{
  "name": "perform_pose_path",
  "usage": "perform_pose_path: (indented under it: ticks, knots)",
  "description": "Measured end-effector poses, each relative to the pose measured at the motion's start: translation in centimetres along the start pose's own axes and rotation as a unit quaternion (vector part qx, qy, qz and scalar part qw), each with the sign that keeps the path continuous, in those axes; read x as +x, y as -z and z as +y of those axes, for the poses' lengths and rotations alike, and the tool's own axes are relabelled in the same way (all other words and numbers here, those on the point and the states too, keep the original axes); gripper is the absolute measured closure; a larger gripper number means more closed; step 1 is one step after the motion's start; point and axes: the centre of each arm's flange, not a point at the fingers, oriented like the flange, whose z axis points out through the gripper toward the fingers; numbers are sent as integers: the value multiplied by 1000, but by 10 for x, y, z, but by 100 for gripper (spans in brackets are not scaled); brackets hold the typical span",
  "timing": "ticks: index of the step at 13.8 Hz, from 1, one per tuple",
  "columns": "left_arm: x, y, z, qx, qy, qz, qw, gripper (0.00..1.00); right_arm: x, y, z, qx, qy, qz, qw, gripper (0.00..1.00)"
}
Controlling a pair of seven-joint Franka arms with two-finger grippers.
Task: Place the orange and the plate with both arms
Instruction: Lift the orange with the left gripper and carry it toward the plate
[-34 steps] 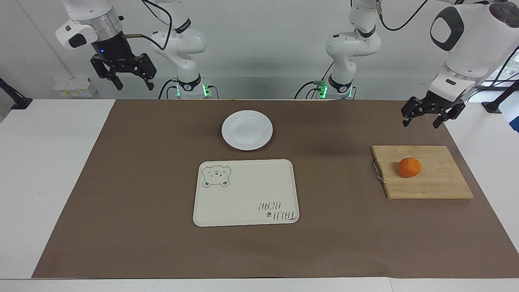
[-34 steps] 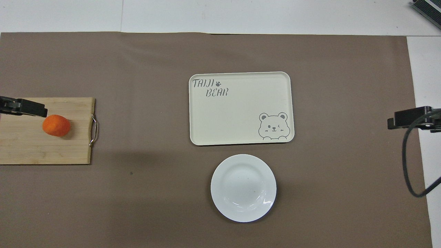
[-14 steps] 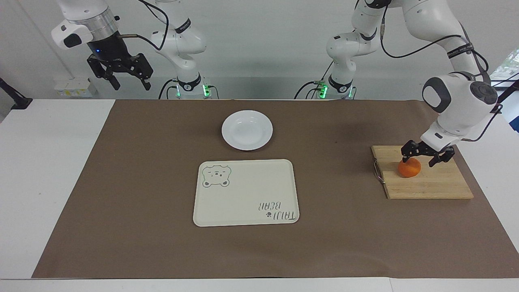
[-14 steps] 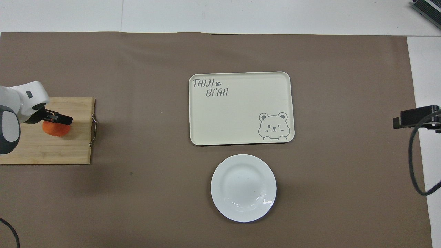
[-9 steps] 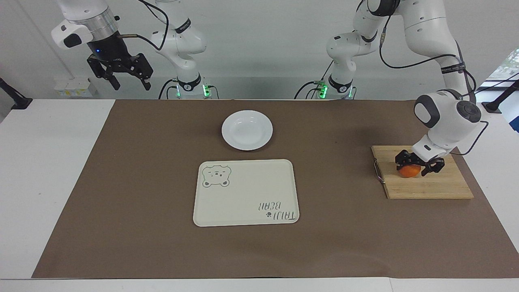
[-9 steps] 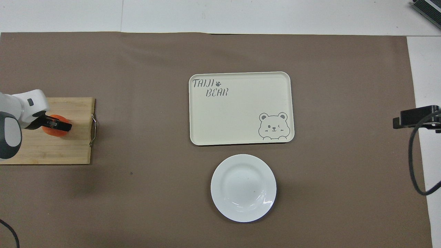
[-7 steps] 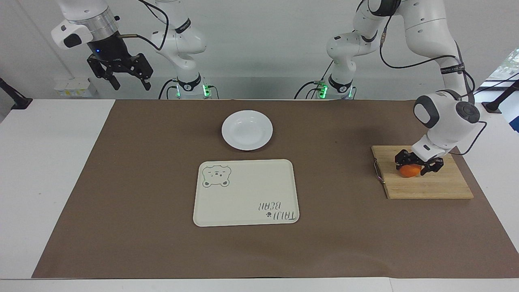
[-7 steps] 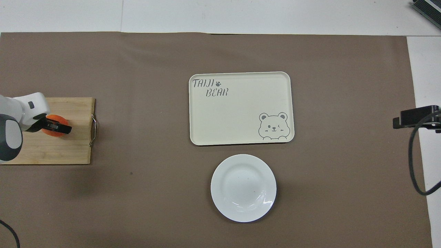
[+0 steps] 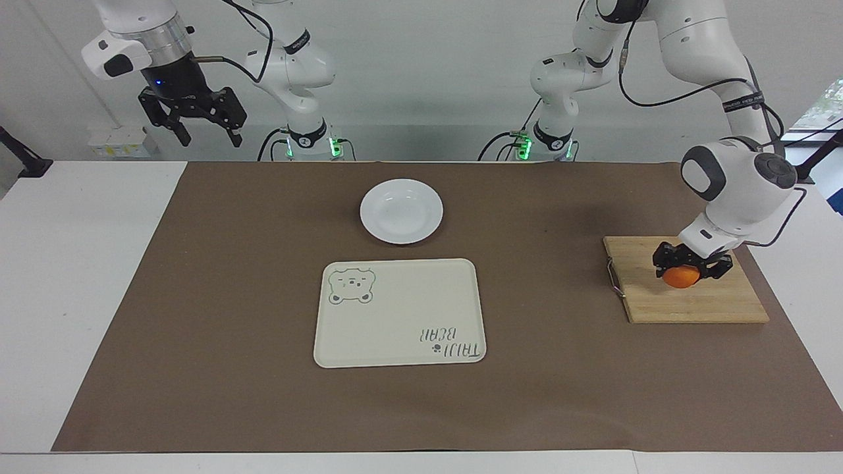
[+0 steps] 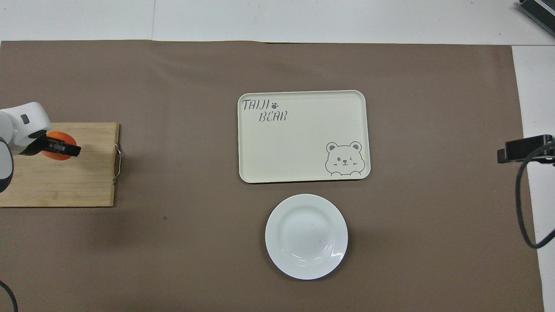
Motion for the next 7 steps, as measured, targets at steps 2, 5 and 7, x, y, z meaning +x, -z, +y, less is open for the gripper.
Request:
perform_pose_path:
  ticks: [2, 5, 7]
  knots:
    - [16, 25, 15, -1, 31, 2, 1000, 25, 0, 0, -3, -2, 10, 0, 1000, 0]
    - [37, 56, 49, -5, 66, -4, 998, 25, 3, -1, -8, -5, 17, 6, 1000, 0]
    - [43, 75, 68, -6, 79, -7, 997, 25, 4, -1, -13, -5, 21, 9, 1000, 0]
